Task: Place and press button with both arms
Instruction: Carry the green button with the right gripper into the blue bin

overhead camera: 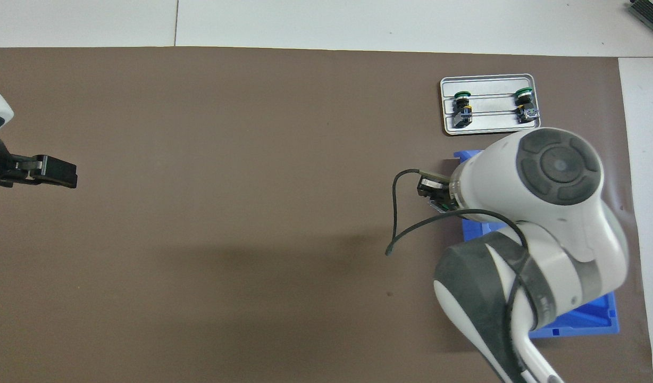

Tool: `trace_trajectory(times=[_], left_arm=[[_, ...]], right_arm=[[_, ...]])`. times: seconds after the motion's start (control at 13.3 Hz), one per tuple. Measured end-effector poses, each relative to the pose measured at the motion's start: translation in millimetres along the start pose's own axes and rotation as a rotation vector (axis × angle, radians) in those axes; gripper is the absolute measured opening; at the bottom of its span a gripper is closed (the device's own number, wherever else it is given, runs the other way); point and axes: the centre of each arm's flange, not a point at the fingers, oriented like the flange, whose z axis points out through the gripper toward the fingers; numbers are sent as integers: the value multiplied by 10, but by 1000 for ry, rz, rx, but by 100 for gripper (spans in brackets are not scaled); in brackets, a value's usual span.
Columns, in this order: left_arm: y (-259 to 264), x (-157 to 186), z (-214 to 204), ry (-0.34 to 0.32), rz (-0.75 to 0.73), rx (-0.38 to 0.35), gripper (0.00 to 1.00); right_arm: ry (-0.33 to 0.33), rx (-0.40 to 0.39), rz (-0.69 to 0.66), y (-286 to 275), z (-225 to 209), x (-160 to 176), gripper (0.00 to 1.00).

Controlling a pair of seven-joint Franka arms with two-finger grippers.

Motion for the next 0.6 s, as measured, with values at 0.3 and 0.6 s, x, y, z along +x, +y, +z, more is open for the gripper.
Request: trace_trajectory(times=[0.3, 0.6], left_arm=[[0, 0, 0, 0, 0, 0, 100], [0, 0, 0, 0, 0, 0, 100]], right_arm=[[-16, -10, -172, 870, 78, 542, 37], [17, 3, -324, 1387, 311, 922, 37]])
